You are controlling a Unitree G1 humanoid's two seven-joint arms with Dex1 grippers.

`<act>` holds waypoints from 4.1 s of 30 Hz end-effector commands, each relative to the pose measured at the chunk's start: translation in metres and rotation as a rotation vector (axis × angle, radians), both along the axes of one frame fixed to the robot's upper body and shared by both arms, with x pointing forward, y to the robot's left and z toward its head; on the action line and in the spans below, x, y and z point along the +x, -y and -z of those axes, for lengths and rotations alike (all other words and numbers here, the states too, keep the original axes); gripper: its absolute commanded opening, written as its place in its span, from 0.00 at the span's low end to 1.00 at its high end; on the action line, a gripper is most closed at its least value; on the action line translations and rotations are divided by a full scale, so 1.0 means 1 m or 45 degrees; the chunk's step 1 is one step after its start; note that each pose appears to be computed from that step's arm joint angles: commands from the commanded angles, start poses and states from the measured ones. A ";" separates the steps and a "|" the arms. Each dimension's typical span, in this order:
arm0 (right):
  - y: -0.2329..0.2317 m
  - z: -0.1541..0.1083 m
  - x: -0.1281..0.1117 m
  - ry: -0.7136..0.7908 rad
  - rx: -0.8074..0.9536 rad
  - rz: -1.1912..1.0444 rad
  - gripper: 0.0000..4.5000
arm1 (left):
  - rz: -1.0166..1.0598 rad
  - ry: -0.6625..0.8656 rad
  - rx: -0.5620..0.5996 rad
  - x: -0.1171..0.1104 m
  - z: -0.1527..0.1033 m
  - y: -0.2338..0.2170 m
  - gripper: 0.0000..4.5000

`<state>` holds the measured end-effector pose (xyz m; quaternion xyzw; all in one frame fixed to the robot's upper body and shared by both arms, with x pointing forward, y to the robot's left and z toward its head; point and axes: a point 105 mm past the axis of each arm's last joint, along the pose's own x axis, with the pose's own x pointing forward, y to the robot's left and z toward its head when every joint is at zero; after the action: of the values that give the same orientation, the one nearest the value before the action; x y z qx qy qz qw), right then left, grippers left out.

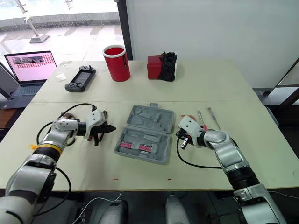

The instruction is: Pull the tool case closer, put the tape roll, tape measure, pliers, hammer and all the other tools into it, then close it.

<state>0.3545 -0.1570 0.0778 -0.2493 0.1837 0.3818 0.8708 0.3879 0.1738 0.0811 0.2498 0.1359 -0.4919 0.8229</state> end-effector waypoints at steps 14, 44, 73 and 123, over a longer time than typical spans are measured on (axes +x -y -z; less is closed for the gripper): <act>-0.024 0.005 0.011 0.016 0.006 -0.029 0.01 | -0.008 0.126 0.192 0.021 0.002 0.025 0.00; -0.045 0.011 -0.004 -0.110 -0.029 -0.238 0.01 | 0.176 -0.149 -0.026 -0.027 0.045 0.031 0.00; -0.058 0.042 -0.082 -0.461 0.041 -0.334 0.01 | 0.293 -0.294 -0.046 -0.097 0.056 0.028 0.00; -0.029 0.030 -0.082 -0.494 -0.006 -0.289 0.01 | 0.196 -0.346 -0.101 -0.112 0.050 0.016 0.00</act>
<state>0.2733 -0.1346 0.0406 -0.1889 0.3338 0.5051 0.7731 0.2805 0.1654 0.0292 0.1618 0.2141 -0.5771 0.7713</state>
